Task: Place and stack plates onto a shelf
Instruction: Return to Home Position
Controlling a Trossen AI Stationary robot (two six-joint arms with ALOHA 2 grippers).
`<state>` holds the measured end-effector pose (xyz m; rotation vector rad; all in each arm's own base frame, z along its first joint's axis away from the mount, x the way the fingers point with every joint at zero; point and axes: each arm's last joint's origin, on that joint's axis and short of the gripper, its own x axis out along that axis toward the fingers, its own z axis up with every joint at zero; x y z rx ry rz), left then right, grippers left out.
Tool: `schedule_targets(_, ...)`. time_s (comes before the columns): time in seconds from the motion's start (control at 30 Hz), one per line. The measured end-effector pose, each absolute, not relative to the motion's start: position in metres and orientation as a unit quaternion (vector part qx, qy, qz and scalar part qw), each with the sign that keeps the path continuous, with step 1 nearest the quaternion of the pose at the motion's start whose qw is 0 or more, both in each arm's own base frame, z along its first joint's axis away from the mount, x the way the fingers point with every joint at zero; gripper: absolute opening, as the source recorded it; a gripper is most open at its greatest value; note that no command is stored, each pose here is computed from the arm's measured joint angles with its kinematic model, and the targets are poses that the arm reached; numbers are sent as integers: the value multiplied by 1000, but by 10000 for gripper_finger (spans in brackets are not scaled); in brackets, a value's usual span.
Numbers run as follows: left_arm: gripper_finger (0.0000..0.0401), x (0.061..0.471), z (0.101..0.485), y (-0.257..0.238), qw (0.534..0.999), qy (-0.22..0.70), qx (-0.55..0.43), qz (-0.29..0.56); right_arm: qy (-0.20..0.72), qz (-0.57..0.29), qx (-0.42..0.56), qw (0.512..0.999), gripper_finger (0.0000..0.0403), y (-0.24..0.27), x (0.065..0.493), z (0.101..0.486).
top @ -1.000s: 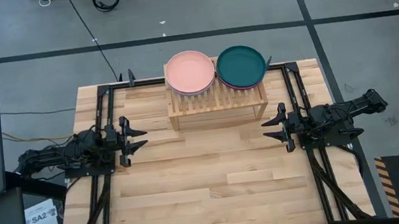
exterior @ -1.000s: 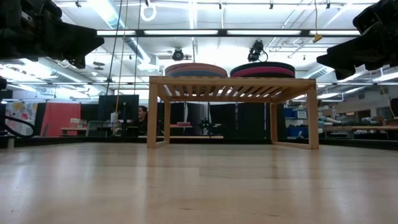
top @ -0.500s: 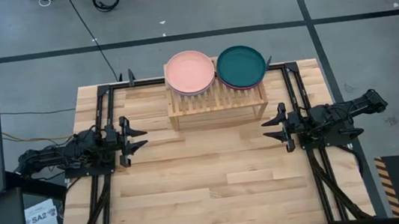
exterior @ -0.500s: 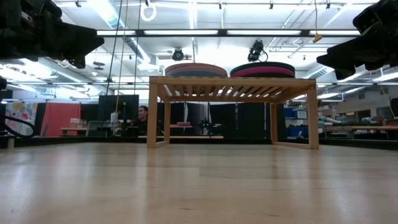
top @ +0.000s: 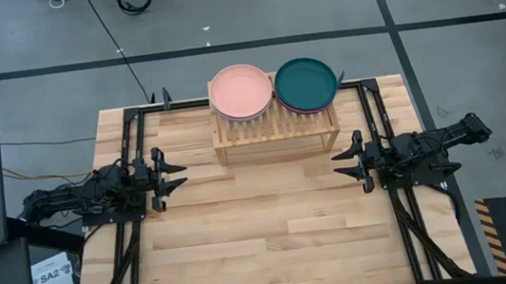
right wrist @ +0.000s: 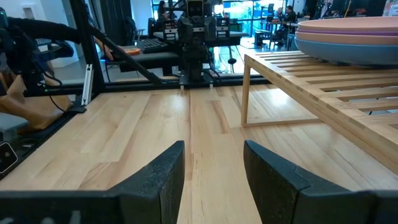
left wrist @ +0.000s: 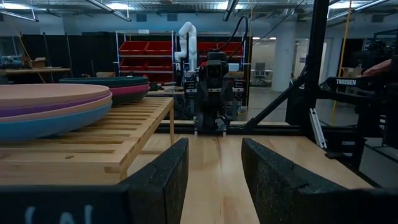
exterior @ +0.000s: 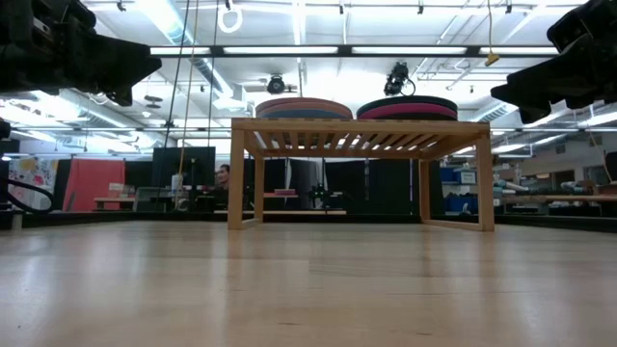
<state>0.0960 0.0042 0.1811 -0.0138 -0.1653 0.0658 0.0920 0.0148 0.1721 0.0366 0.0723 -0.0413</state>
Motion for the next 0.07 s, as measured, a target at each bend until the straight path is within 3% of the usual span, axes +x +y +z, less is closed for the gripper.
schedule_targets(0.07,155,96,181,4,996,-82,-7,33,36,-21,18,999,170,15,92,172)
